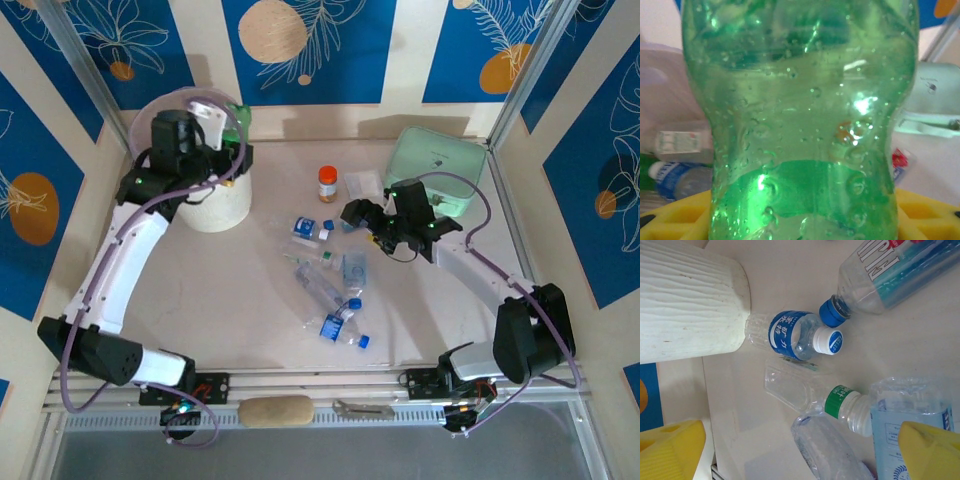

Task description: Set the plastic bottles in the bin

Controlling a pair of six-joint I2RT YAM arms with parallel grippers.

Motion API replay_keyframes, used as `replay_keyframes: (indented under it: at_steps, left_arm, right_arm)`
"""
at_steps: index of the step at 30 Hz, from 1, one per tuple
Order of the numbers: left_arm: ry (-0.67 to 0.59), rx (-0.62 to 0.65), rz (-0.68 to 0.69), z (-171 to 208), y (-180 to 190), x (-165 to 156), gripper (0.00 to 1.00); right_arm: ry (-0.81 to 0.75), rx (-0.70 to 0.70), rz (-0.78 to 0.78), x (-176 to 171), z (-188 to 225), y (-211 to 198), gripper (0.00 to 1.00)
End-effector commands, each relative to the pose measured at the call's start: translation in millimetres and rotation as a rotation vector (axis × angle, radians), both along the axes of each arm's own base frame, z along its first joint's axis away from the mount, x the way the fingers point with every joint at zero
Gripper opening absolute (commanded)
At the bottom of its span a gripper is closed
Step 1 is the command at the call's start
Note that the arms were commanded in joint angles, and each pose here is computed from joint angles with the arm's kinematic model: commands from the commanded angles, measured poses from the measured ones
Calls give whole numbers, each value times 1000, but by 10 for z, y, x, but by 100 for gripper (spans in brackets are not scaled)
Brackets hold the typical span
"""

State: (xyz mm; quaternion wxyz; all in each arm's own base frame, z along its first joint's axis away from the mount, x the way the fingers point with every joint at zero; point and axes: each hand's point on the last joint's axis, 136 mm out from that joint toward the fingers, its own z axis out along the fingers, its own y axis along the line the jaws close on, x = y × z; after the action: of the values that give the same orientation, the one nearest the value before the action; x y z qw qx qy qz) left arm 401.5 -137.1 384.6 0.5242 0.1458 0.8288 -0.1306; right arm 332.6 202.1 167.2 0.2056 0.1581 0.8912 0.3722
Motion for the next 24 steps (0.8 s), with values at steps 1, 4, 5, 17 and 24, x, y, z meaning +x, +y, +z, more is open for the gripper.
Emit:
replay_keyframes:
  at_steps: [1, 4, 5, 17, 24]
  left_arm:
    - [-51, 15, 42, 191, 247, 154, 47]
    - [-59, 15, 102, 212, 474, 356, 47]
    - [-58, 14, 123, 212, 560, 428, 46]
    - [58, -72, 226, -115, 1074, 1061, 44]
    - [127, -70, 244, -380, 1147, 1148, 45]
  right_arm:
    - [-6, -18, -2, -63, -5, -90, 99]
    - [-10, -15, -13, -73, 5, -140, 99]
    - [-9, -15, -17, -81, 2, -160, 99]
    - [-28, -15, -63, -147, 73, -327, 99]
    - [-26, -19, -74, -178, 68, -370, 99]
